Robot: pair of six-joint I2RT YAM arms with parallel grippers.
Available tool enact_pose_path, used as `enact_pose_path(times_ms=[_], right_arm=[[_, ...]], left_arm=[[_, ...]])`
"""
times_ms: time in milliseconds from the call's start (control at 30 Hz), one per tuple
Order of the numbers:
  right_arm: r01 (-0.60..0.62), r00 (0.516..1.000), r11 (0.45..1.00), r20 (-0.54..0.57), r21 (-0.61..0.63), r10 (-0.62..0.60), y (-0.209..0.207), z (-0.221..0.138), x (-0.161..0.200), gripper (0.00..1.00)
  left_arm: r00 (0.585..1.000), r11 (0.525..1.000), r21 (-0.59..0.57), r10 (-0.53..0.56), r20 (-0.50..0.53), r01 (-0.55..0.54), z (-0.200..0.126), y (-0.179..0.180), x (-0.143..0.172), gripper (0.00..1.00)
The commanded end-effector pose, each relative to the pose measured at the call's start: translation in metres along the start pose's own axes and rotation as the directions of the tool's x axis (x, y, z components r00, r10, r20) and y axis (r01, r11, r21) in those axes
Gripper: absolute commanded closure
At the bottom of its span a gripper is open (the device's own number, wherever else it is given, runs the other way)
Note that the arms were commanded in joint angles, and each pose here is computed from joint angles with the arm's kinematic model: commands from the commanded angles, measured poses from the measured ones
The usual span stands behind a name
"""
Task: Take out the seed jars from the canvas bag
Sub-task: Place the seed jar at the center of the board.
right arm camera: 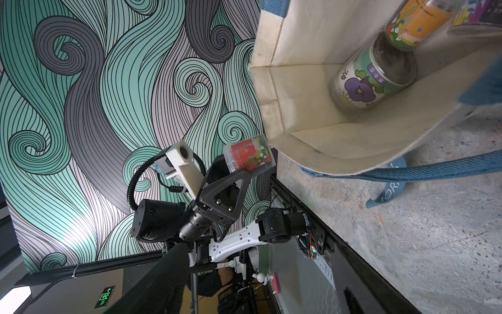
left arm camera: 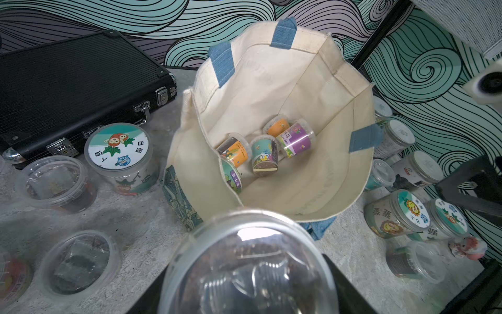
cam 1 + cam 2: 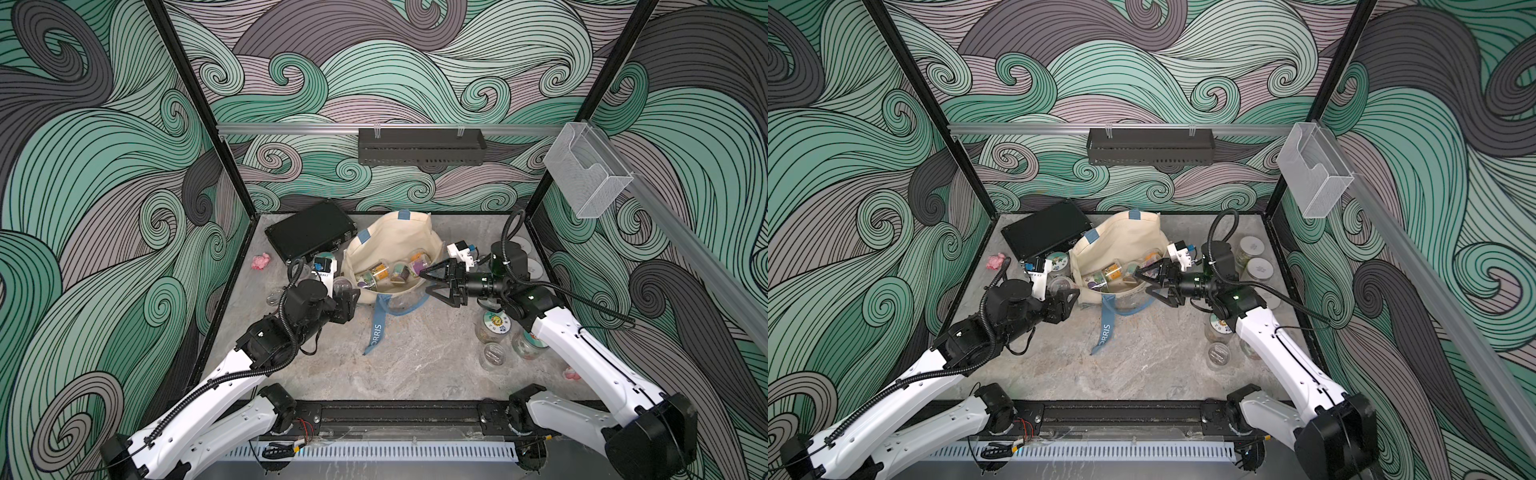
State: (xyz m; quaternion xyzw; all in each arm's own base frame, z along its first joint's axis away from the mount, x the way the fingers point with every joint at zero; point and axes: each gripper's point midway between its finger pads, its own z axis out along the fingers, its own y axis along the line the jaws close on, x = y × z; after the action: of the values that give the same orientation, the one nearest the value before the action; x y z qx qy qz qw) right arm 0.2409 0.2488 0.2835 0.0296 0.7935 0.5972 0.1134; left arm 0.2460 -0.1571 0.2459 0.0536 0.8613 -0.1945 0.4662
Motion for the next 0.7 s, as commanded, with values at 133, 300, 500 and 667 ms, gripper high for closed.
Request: enact_pose_path(times_ms=[133,300,500,667], right_arm=[[0.015,1.0,1.0,-0.002,-0.002,-0.015,-0.001,-0.007,0.007,0.15],[0.017,1.0,1.0,0.002,-0.005,-0.017,0.0,-0.008,0.007,0.15],[0.017,1.0,1.0,0.003,-0.008,-0.017,0.0,-0.009,0.008,0.15],[0.02,1.0,1.0,0.005,-0.011,-0.02,0.001,-0.009,0.008,0.15]], left_arm=[[0.997,0.997,0.014,-0.08,0.001,0.08,-0.032,0.0,-0.011,0.57],[0.996,0.996,0.034,-0.084,-0.032,0.085,-0.049,-0.003,-0.013,0.56],[0.996,0.996,-0.007,-0.093,-0.016,0.093,-0.058,0.009,-0.009,0.57],[0.994,0.987,-0.134,-0.094,-0.05,0.087,-0.049,0.032,0.008,0.57]])
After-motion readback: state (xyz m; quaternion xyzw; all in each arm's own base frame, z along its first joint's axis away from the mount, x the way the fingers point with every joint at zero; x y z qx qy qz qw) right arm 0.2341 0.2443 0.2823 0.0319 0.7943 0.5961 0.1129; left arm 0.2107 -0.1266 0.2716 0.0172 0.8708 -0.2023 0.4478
